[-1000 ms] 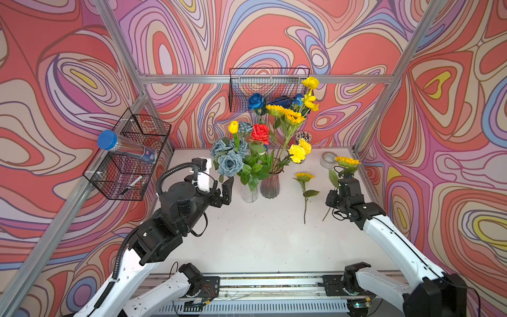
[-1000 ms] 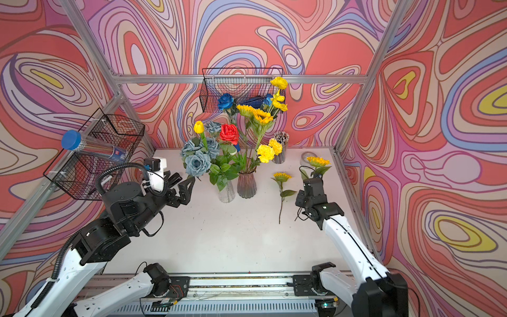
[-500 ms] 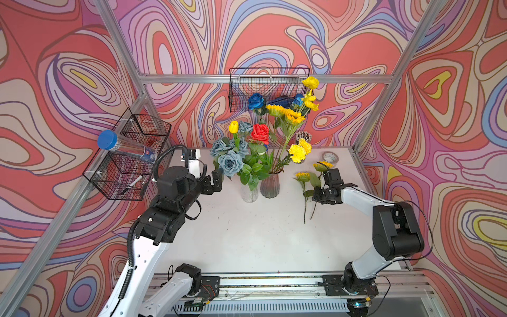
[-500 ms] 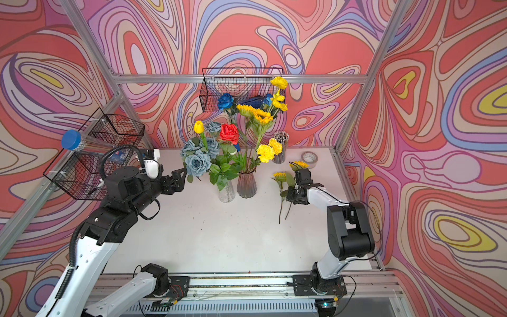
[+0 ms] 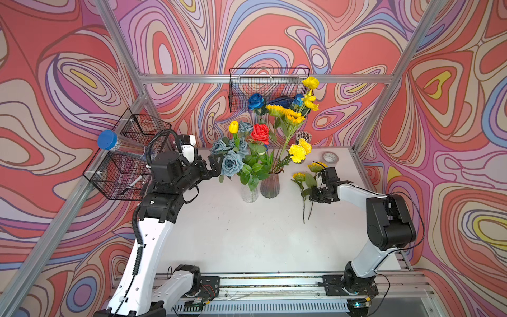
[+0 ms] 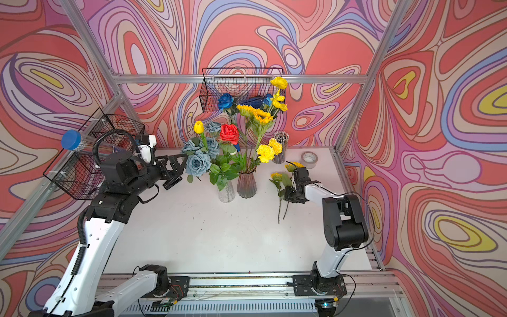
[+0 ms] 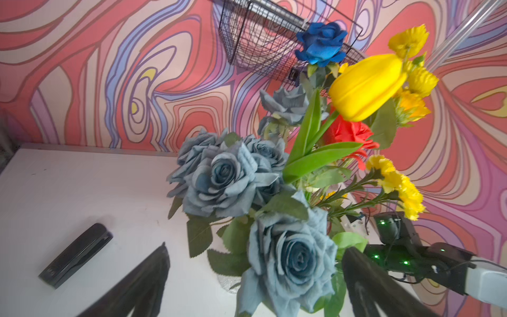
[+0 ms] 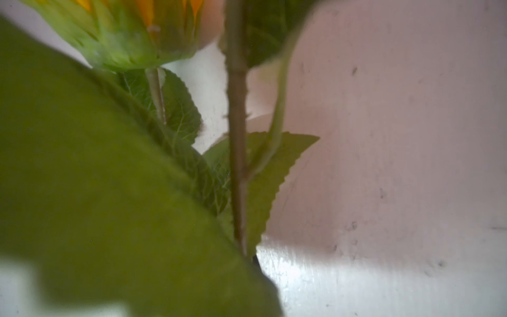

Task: Pick out yellow flowers from the vase
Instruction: Place the flower at the center of the board.

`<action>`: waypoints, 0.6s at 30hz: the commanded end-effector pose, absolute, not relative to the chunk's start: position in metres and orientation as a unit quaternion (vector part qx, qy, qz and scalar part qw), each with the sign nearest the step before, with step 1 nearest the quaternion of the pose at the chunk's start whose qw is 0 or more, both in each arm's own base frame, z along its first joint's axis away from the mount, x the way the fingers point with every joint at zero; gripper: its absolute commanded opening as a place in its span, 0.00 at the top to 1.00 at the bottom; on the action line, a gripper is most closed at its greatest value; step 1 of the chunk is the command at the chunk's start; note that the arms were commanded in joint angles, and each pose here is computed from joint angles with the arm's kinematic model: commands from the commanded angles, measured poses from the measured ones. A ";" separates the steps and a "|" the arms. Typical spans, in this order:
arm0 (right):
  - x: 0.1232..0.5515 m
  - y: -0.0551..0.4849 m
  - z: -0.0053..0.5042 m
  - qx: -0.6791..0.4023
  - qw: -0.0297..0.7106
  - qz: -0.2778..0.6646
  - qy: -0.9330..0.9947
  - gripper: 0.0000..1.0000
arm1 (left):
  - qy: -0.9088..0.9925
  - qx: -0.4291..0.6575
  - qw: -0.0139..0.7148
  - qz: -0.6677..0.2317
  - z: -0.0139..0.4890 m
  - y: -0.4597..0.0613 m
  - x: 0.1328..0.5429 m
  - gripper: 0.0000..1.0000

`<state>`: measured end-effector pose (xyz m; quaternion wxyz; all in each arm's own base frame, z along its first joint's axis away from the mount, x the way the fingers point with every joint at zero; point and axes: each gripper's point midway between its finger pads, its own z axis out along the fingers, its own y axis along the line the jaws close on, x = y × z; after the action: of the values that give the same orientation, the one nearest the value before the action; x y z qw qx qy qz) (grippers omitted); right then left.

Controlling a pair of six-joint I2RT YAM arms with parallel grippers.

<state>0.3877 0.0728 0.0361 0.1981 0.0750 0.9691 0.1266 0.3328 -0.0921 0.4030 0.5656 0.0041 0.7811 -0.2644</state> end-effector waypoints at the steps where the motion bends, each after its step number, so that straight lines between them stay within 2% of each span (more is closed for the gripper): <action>1: 0.395 0.074 0.042 0.066 0.206 0.133 0.967 1.00 | 0.739 0.043 0.588 -0.326 0.441 -0.111 0.328 0.01; 3: 0.395 0.074 0.042 0.065 0.205 0.134 0.968 1.00 | 0.724 0.056 0.599 -0.338 0.451 -0.116 0.328 0.00; 5: 0.393 0.073 0.043 0.065 0.206 0.131 0.968 0.93 | 0.715 0.064 0.604 -0.345 0.458 -0.118 0.328 0.00; 9: 0.387 0.070 0.052 0.066 0.213 0.126 0.967 0.69 | 0.710 0.072 0.604 -0.354 0.463 -0.121 0.330 0.00; 11: 0.384 0.069 0.058 0.067 0.219 0.123 0.966 0.60 | 0.712 0.075 0.602 -0.353 0.463 -0.122 0.332 0.00; 18: 0.377 0.061 0.086 0.068 0.252 0.110 0.959 0.52 | 0.711 0.084 0.599 -0.357 0.463 -0.126 0.336 0.00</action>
<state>0.3836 0.0689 0.0782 0.2426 0.0639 0.9601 0.1237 0.3382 -0.1231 0.4441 0.5843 0.0689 0.7305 -0.3467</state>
